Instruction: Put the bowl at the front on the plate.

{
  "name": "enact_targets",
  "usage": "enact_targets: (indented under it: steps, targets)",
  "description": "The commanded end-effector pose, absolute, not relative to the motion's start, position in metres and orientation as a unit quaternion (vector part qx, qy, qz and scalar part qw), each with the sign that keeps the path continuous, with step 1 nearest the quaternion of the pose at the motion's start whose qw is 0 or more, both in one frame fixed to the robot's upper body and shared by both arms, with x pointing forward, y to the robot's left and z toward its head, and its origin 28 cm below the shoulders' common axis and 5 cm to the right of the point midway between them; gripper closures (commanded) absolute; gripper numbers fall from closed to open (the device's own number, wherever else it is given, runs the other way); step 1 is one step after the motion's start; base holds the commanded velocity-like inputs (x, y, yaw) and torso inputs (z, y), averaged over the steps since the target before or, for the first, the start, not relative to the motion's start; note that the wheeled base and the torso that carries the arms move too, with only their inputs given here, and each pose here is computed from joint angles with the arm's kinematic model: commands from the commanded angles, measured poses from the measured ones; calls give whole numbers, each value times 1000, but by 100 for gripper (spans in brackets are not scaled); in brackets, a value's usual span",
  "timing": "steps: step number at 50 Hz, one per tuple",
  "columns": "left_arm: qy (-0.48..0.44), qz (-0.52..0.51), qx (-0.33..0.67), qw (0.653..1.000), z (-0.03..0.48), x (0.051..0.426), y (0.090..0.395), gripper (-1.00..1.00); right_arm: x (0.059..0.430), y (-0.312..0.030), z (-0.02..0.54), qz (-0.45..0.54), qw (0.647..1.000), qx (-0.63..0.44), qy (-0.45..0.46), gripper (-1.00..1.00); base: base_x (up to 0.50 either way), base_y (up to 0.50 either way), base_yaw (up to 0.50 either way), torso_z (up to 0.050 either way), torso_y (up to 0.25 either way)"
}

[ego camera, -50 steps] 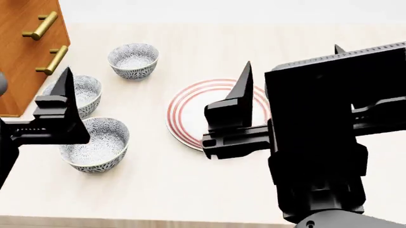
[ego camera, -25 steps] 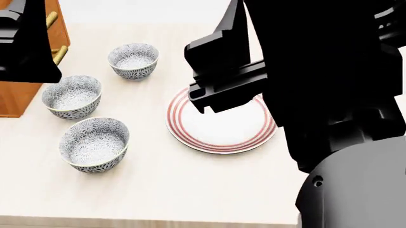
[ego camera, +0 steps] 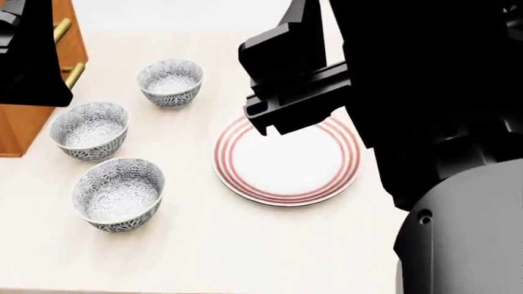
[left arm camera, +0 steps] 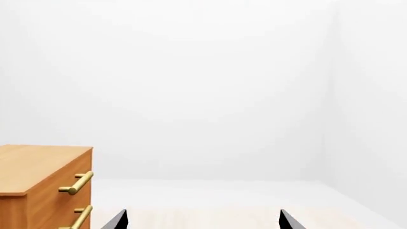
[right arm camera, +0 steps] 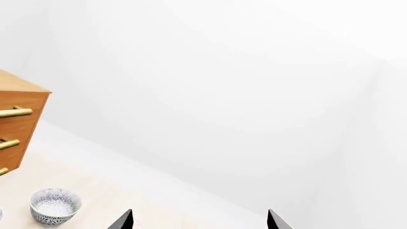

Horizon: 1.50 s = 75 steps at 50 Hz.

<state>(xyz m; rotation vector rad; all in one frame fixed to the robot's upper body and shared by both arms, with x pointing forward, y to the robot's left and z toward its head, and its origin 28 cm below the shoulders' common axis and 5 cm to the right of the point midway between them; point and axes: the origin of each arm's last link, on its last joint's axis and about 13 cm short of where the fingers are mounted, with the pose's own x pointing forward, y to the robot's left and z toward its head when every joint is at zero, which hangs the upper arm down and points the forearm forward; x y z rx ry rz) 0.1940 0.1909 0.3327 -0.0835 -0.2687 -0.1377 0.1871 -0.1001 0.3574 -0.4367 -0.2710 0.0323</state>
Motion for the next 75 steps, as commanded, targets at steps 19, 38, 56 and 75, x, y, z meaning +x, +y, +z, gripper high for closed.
enact_targets:
  steps: [19,38,56,75]
  targets:
    - [-129,-69,-40,989,328,195,192,-100,188,-101,357,20,967,-216,-134,-100,101,0,0,0,0]
    - [-127,-68,-39,989,327,196,192,-100,188,-101,356,20,968,-214,-133,-100,100,0,0,0,0]
    - [-124,-66,-40,989,326,197,192,-100,188,-101,357,19,968,-212,-134,-100,100,0,0,0,0]
    - [-120,-65,-37,990,320,199,192,-100,191,-101,354,23,968,-210,-134,-100,33,0,0,0,0]
